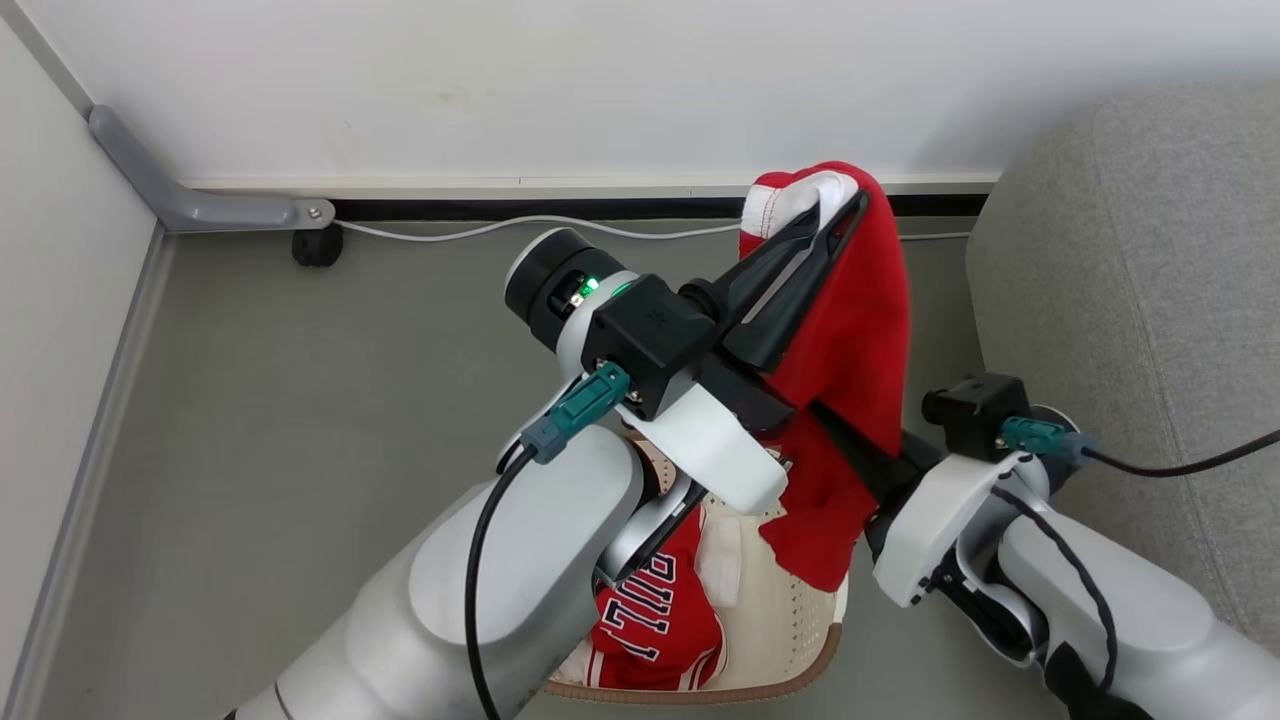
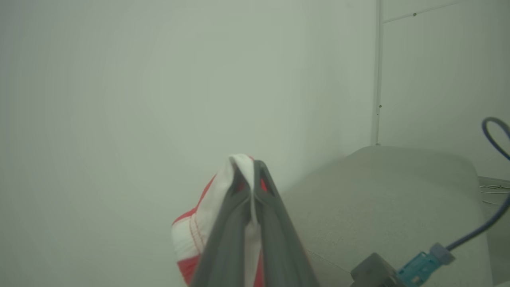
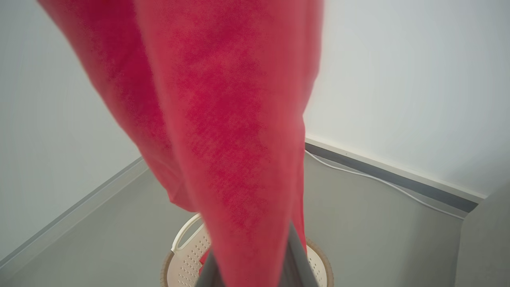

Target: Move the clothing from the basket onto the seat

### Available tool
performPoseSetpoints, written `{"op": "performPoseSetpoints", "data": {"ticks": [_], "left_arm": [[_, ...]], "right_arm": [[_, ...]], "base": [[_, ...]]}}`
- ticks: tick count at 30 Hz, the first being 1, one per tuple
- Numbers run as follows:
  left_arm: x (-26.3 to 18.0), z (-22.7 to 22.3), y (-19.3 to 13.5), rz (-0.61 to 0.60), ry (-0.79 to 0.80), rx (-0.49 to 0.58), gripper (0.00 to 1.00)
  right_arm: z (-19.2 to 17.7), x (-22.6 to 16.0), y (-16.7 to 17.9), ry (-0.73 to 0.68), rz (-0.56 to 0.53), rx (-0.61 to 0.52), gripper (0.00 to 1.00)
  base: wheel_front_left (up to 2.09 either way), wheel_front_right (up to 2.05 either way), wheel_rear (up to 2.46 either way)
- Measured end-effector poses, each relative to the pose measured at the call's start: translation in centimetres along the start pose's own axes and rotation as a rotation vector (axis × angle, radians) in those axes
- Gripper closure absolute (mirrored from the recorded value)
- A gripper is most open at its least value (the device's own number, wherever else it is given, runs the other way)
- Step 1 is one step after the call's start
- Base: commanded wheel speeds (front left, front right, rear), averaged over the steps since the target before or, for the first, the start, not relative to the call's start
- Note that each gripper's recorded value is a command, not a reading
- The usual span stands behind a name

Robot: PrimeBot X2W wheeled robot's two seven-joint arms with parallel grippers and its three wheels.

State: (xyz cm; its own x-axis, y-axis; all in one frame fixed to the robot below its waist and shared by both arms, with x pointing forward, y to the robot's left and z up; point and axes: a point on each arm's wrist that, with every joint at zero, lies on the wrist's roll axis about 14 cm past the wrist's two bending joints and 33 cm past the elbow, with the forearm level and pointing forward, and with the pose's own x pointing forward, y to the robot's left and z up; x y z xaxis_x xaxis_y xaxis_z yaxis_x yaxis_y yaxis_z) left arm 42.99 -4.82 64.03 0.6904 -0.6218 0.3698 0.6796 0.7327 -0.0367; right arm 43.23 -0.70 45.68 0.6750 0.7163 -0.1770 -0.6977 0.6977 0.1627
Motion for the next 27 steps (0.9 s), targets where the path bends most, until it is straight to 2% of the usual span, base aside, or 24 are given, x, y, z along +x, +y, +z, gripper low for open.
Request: {"op": "performPoseSetpoints", "data": {"ticks": [3,4,5,6,7,15,27], "left_arm": [[0.1,-0.6,0.3,0.008,0.014,-0.004,1.0],[0.1,-0.7,0.5,0.013,0.016,-0.005,0.84],[0.1,-0.8,0.7,0.018,0.019,-0.005,0.55],[0.1,-1.0,0.9,0.025,0.023,-0.005,0.55],[0.1,-1.2,1.2,0.034,0.027,-0.007,0.0],[-1.0,-3.7,2.3,0.074,0.098,0.022,0.0],[-3.6,-8.3,1.4,0.075,0.22,-0.048,0.0]], "right_arm": [[0.7,-0.2,-0.8,-0.022,-0.022,0.008,1.0],[0.9,-0.3,-1.0,-0.031,-0.027,0.01,1.0],[1.1,-0.3,-1.2,-0.037,-0.031,0.01,1.0],[1.3,-0.4,-1.3,-0.044,-0.036,0.013,1.0],[1.3,-0.5,-1.4,-0.047,-0.041,0.013,1.0],[1.7,-1.5,-2.3,-0.082,-0.089,0.047,1.0],[3.6,-4.7,-4.7,-0.179,-0.21,0.081,1.0]], "base": [[0.0,0.0,0.0],[0.0,0.0,0.0],[0.0,0.0,0.0],[0.0,0.0,0.0],[0.0,0.0,0.0],[0.0,0.0,0.0],[0.0,0.0,0.0]]}}
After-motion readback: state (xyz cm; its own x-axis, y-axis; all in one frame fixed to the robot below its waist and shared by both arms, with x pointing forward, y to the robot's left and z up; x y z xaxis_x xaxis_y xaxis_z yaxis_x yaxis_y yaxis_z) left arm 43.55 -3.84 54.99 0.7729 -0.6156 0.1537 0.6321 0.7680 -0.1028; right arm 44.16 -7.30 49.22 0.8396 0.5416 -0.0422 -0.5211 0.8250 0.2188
